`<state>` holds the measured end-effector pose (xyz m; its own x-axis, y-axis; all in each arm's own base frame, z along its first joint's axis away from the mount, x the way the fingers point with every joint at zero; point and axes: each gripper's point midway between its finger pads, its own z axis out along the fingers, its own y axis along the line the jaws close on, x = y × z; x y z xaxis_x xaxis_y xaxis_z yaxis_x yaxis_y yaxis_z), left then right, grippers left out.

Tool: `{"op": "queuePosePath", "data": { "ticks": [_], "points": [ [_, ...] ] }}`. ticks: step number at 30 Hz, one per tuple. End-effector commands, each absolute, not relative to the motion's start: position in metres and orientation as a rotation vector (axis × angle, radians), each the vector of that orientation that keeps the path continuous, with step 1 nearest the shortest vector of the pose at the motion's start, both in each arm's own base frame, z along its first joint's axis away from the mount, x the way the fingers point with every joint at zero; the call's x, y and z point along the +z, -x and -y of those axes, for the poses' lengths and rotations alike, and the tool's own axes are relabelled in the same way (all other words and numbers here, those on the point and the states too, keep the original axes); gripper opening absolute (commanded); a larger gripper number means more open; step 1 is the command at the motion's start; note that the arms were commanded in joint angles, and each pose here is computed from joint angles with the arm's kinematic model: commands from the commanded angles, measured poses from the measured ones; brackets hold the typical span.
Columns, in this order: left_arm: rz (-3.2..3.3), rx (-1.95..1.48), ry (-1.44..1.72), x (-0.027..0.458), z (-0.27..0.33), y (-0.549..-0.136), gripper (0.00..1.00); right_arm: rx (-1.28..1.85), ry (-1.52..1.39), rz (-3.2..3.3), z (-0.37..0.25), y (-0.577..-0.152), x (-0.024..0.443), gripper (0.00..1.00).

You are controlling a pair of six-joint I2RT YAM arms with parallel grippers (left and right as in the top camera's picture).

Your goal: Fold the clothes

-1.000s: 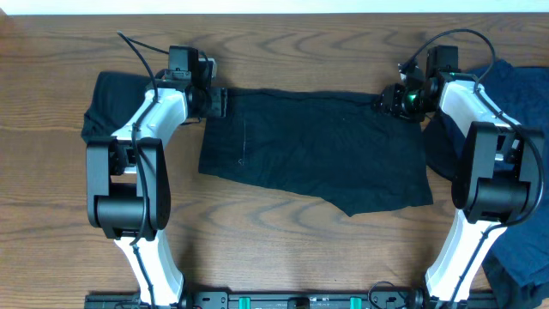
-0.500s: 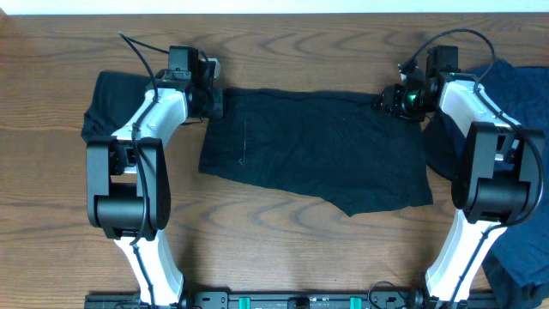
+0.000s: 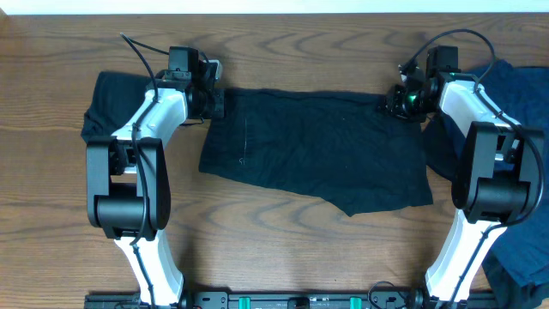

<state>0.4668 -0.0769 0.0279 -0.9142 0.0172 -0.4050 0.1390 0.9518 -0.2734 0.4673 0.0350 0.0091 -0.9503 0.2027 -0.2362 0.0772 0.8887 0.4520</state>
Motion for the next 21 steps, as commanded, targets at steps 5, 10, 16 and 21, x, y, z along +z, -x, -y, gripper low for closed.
{"op": "queuePosePath", "data": {
  "ticks": [5,10,16,21],
  "points": [
    [-2.665,-0.431,-0.122,0.048,0.077,-0.467,0.06,0.644,-0.165,-2.780,-0.037,-0.467,0.005,0.01],
    [-2.648,-0.429,-0.125,0.073,0.076,-0.460,0.06,0.808,-0.127,-2.728,-0.050,-0.468,0.020,0.01],
    [-2.618,-0.426,-0.129,0.115,0.075,-0.444,0.06,0.893,-0.151,-2.699,-0.048,-0.461,0.048,0.01],
    [-2.652,-0.435,-0.103,0.138,0.074,-0.417,0.06,0.902,-0.218,-2.786,-0.046,-0.428,0.073,0.01]
  ]
}}
